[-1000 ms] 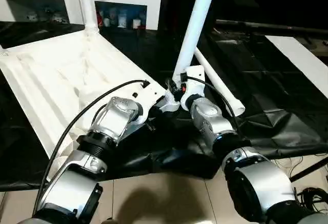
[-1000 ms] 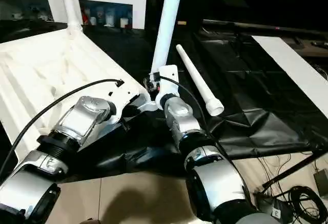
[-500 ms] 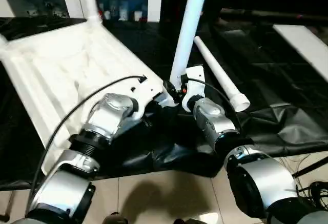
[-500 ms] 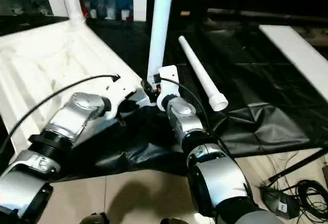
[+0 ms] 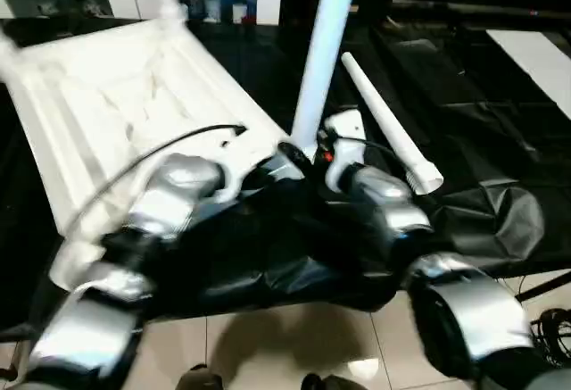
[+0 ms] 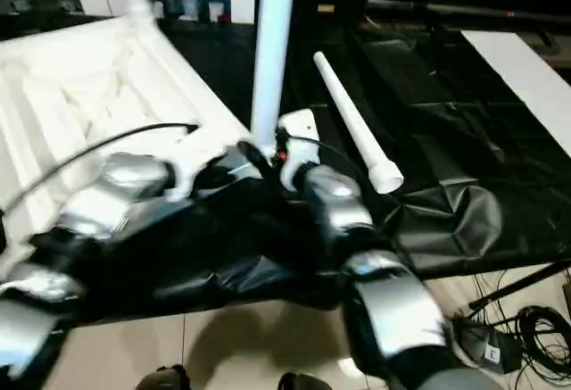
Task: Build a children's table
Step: Insert table leg to table base
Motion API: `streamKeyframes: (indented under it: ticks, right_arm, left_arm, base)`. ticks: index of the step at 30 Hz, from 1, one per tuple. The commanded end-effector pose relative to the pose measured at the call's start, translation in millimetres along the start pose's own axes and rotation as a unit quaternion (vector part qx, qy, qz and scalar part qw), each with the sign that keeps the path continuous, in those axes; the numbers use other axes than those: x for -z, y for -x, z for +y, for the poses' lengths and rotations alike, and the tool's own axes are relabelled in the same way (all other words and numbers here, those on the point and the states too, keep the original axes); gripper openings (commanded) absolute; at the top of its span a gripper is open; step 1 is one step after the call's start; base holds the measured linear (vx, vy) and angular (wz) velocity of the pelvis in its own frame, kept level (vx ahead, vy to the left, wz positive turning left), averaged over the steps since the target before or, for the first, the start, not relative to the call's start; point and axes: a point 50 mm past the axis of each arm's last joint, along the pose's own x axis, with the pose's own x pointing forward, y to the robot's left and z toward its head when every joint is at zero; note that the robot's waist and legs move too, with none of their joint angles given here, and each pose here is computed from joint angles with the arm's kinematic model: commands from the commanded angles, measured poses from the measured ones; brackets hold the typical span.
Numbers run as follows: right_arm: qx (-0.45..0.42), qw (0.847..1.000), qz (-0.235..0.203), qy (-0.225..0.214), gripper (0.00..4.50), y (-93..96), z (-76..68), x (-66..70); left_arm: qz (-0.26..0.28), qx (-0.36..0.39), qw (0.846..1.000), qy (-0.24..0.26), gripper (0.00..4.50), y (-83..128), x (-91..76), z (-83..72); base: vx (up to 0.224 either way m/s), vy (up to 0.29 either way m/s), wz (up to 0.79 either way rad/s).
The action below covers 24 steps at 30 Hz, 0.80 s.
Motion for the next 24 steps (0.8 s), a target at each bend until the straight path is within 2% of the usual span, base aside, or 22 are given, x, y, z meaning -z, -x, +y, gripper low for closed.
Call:
streamKeyframes:
  ticks: [1, 2, 3, 6, 8, 15, 22, 24]
  right_arm:
    - [-0.045, 0.999, 0.014, 0.003, 3.63, 8.7, -1.6, 1.3]
    - [-0.096, 0.995, 0.035, 0.013, 3.63, 24.3, -5.8, 5.9]
    - [-0.108, 0.993, 0.04, 0.014, 3.63, 28.8, -7.0, 7.2]
    - [-0.139, 0.989, 0.051, 0.021, 3.63, 38.7, -7.8, 10.9]
    - [-0.168, 0.983, 0.062, 0.041, 3.63, 45.9, -5.3, 15.3]
    - [-0.2, 0.975, 0.066, 0.074, 3.63, 45.2, 4.3, 15.9]
    - [-0.213, 0.971, 0.069, 0.084, 3.63, 41.8, 8.7, 16.5]
    - [-0.22, 0.969, 0.074, 0.087, 3.47, 42.5, 9.6, 17.4]
  left_arm:
    - [0.012, 0.074, 0.997, -0.013, 0.0, -7.0, 13.3, -20.0]
    - [0.008, 0.094, 0.995, -0.045, 0.0, -1.2, 16.1, -22.7]
    - [0.007, 0.098, 0.994, -0.057, 0.0, 0.2, 16.7, -23.4]
    - [-0.003, 0.106, 0.993, -0.055, 0.0, 2.8, 17.5, -25.2]
    - [-0.031, 0.123, 0.99, -0.058, 0.0, 5.9, 13.5, -30.0]
    - [-0.052, 0.161, 0.982, -0.081, 0.0, 11.8, 10.9, -37.7]
    - [-0.052, 0.169, 0.98, -0.088, 0.0, 14.0, 11.3, -39.1]
    - [-0.049, 0.166, 0.981, -0.089, 0.0, 15.1, 12.0, -37.9]
  base:
    - [0.0, 0.0, 0.0]
    - [0.0, 0.0, 0.0]
    - [0.0, 0.0, 0.0]
    - [0.0, 0.0, 0.0]
    - [0.0, 0.0, 0.0]
    - [0.0, 0.0, 0.0]
    - [0.0, 0.0, 0.0]
    - [0.0, 0.0, 0.0]
